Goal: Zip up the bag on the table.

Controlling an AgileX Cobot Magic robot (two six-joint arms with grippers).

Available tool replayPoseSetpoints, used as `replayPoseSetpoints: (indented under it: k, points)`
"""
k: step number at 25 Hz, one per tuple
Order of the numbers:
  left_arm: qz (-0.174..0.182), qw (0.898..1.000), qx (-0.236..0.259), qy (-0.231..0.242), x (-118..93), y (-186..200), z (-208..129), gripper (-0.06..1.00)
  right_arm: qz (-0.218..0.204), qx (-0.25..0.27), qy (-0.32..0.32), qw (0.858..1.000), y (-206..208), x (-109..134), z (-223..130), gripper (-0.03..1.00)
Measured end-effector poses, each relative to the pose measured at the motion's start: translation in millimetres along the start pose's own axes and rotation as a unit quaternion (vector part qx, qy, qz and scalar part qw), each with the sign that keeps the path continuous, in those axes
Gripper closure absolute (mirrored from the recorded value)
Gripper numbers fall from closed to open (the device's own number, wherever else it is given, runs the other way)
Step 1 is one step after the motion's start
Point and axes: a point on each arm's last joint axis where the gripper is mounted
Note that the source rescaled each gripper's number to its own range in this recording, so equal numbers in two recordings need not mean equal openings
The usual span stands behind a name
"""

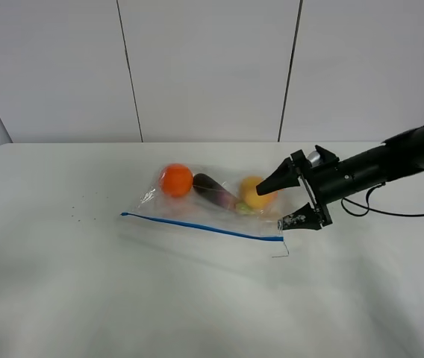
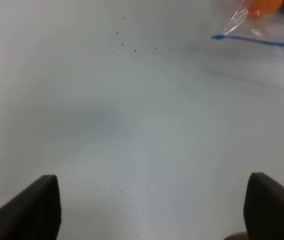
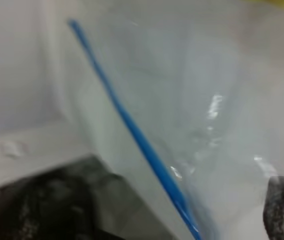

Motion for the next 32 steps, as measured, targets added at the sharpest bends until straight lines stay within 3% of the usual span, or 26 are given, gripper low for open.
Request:
replayPoseSetpoints:
  k: [3,7,11,15,24,32]
  points:
    - [0.0,1.0,0.0,0.0,0,0,0,-0.05,-0.103,0.012,0.018,0.994,20,8,17,-0.03]
    - [0.0,1.0,0.0,0.0,0,0,0,-0.05,-0.245,-0.013,0.042,0.969,56,23,35,-0.03]
    - [0.0,1.0,0.0,0.0,0,0,0,-0.05,-0.329,-0.051,0.076,0.94,88,43,40,-0.03]
    - [0.0,1.0,0.0,0.0,0,0,0,-0.05,-0.364,-0.075,0.1,0.923,108,62,32,-0.03]
    - [0.0,1.0,0.0,0.0,0,0,0,-0.05,-0.397,-0.126,0.132,0.899,143,101,4,-0.03]
    - [0.0,1.0,0.0,0.0,0,0,0,-0.05,-0.416,-0.128,0.132,0.89,154,112,-66,-0.03]
Point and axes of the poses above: a point on each arm's last joint axis where the gripper is mounted, y pointing back along that axis away from the gripper, x along the wrist's bending axis when the last joint is at zero, z = x × y, and after that the axes turned 2 degrees about y, right-handed
